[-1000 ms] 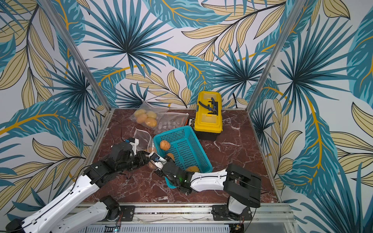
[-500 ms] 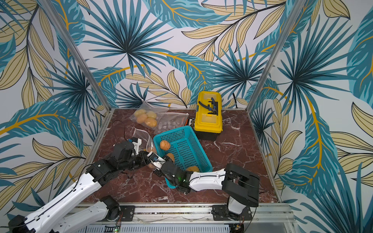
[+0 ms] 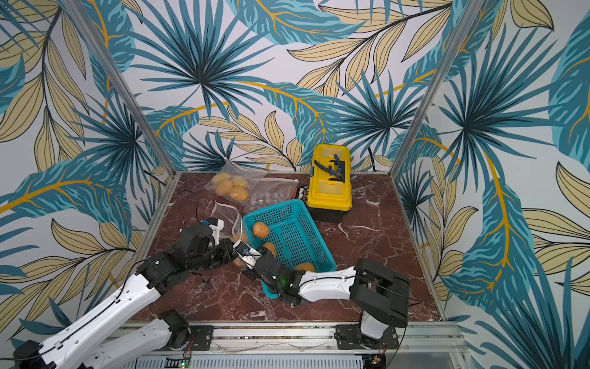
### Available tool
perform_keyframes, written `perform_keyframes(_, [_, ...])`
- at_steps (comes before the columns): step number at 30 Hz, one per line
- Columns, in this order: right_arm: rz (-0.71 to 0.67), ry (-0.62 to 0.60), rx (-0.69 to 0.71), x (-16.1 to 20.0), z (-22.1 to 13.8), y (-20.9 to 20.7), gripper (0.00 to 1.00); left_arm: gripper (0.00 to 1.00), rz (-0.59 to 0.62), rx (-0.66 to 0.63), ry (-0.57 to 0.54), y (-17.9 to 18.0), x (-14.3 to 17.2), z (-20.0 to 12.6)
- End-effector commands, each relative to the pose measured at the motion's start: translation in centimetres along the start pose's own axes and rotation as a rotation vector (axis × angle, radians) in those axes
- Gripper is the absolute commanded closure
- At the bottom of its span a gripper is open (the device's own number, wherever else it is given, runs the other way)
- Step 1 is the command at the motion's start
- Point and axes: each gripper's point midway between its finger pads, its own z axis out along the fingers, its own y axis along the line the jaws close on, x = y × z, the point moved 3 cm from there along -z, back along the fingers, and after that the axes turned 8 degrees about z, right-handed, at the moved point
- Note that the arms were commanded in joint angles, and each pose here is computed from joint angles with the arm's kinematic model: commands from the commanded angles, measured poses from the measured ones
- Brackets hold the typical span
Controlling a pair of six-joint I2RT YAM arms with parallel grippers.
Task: Put the potatoes into a zipper bag and zip it
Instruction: Zip the zipper on the zipper food storage bag.
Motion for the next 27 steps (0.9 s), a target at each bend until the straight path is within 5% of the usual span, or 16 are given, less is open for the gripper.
perform_keyframes(1, [0.047,-0.045,-0.101,-1.2,-1.4,1.3,1.0,0.89,-0.003,-0.098,-0.117,1.2,-2.0,-0.5])
perform_keyframes(27, [0.116,-0.065,-0.212,-1.1,-6.9,1.5,1.0,0.97,-0.127,-0.338,-0.286,6.7,-8.2,-0.8])
